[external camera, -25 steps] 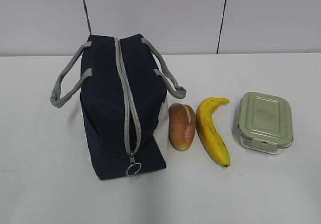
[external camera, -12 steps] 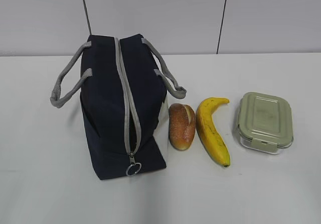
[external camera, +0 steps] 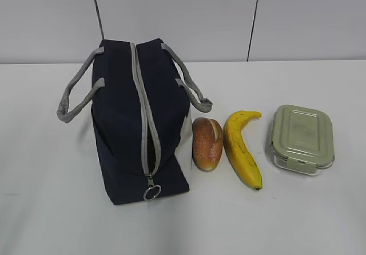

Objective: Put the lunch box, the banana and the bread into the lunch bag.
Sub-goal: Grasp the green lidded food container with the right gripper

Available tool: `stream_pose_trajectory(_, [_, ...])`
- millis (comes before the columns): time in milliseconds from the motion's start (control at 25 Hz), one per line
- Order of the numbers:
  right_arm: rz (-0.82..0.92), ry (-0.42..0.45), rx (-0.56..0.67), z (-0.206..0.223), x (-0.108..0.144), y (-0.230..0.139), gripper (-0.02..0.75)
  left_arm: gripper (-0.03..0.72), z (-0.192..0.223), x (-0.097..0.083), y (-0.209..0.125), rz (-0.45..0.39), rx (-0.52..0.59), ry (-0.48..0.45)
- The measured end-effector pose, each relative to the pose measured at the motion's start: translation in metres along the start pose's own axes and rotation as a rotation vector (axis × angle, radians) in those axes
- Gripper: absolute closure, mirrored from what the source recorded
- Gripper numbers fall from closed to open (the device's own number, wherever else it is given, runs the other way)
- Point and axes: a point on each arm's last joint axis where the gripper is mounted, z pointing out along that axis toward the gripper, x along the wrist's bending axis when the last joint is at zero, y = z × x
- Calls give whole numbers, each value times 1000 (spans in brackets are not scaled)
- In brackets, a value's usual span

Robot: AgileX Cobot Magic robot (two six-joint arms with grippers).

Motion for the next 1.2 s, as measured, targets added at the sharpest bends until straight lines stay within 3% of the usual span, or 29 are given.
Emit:
stream_pose_trajectory(560, [0, 0, 0, 0, 0, 0, 222, 447, 75, -13, 42, -108, 275, -109])
stream_pose_trajectory(1200, [0, 0, 0, 0, 0, 0, 222, 446, 153, -50, 117, -126, 420, -207])
